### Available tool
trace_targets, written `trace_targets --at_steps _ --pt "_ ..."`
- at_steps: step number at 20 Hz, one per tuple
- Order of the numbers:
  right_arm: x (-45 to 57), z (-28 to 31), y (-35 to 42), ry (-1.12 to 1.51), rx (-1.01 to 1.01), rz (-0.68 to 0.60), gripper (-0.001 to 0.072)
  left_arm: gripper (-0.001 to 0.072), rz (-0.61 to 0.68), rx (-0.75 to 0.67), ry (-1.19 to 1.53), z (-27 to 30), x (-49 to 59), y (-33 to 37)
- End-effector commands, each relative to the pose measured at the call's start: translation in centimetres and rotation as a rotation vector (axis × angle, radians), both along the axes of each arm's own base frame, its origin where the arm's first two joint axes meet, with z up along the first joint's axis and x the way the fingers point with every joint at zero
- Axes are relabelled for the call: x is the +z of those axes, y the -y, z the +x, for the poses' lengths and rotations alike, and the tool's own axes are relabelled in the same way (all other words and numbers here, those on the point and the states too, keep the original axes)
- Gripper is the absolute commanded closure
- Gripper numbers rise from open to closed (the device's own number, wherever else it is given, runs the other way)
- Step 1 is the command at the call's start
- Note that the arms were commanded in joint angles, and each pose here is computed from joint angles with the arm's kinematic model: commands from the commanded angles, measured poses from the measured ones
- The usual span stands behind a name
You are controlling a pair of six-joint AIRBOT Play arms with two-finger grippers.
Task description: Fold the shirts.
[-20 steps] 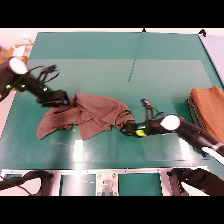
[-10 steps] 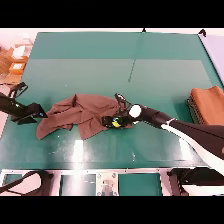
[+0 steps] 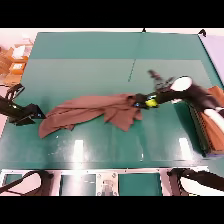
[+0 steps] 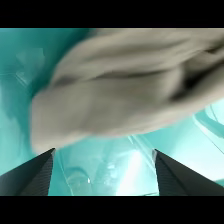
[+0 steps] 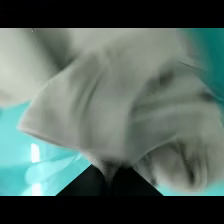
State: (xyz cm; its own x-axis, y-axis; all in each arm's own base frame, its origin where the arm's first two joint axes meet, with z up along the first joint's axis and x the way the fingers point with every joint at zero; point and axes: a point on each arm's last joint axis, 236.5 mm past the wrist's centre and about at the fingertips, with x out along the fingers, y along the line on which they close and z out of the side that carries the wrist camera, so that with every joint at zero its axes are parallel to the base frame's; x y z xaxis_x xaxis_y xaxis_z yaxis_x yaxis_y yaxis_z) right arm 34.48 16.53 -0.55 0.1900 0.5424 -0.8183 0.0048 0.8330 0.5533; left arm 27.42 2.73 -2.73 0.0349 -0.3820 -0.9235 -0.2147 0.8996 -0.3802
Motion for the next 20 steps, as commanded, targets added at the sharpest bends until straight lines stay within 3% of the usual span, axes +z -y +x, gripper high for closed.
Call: trace_targets --at_steps 1,5,10,16,17,18,20 --pt "-0.6 -0.9 8.6 -0.052 -0.141 -0.049 0.0687 0.0003 -0.040 0.014 -0.044 -1.4 -1.6 1.1" --pt "-3.1 -1.7 10.9 -0.088 -0.195 -0.058 0.0687 0.0003 -0.087 0.050 -0.120 -4.3 -5.1 2.8" --pt "-3.4 -1.9 10.7 -0.090 -0.181 -0.058 0.0687 0.0003 -0.175 0.245 0.081 1.0 -6.0 4.4" --pt "-3.3 -1.6 10.6 -0.072 -0.174 -0.055 0.0687 0.0008 -0.284 0.288 0.073 1.3 -8.8 6.4" --pt "-3.2 -1.6 10.6 -0.071 -0.176 -0.051 0.0687 0.0166 -0.329 0.276 0.079 1.5 -8.6 7.3" --pt "-3.2 -1.6 10.5 -0.071 -0.177 -0.049 0.0687 0.0372 -0.377 0.250 0.096 1.7 -8.0 8.2" --pt "-3.2 -1.6 10.5 -0.071 -0.178 -0.049 0.0687 0.0635 -0.426 0.198 0.104 1.5 -6.8 9.1"
